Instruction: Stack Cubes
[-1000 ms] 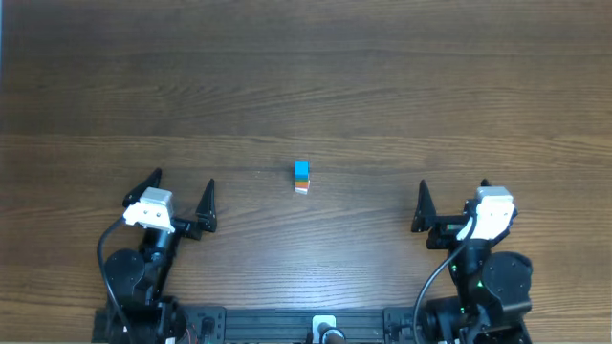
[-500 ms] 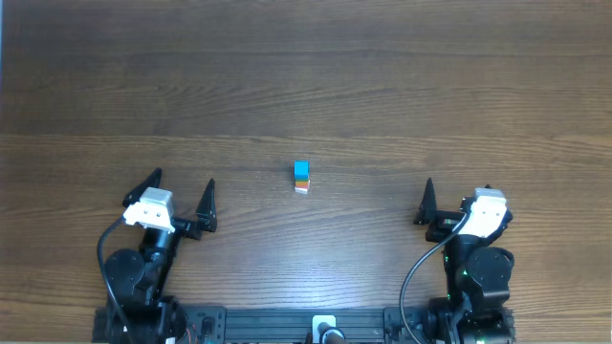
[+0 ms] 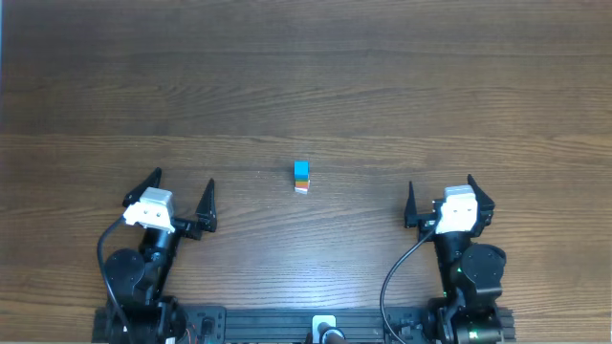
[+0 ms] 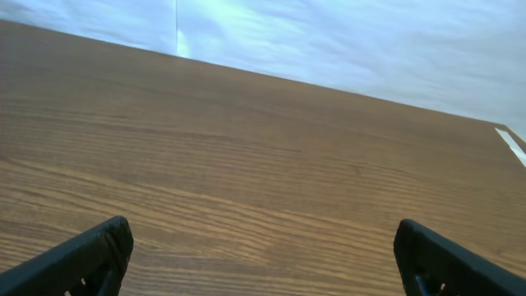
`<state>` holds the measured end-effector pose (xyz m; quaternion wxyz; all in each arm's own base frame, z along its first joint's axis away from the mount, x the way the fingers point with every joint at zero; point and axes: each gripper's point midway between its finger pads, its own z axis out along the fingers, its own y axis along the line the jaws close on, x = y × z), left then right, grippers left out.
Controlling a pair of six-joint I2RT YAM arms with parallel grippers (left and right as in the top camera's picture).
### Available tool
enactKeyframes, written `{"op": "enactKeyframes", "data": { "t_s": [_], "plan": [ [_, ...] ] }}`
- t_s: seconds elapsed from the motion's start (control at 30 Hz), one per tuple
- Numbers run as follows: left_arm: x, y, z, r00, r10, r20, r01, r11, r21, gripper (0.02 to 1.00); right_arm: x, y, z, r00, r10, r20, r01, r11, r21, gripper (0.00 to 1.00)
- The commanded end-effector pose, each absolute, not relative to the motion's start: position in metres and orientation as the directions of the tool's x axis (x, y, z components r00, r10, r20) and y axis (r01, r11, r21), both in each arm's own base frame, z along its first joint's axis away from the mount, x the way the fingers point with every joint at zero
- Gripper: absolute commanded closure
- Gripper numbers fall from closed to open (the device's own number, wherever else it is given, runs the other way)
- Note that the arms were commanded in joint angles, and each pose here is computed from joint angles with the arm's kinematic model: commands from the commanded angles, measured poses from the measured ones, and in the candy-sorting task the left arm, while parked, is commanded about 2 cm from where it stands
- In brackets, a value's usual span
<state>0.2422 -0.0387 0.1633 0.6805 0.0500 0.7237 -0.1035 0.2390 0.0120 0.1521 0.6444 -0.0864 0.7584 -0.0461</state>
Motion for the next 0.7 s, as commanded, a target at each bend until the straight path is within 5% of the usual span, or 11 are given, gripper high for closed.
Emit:
{"op": "enactKeyframes", "data": {
  "t_s": [0.03, 0.7],
  "plan": [
    [0.242, -0.039, 0.162, -0.067, -0.058, -0.996, 0.217, 0.974, -0.071, 0.018, 0.241, 0.014, 0.156, -0.118, -0.206, -0.971, -0.081, 0.977, -0.198, 0.007],
    [0.242, -0.039, 0.162, -0.067, -0.058, -0.996, 0.217, 0.974, -0.071, 0.018, 0.246, 0.000, 0.157, -0.072, -0.076, -0.994, -0.004, 0.997, -0.076, 0.007]
  ]
}}
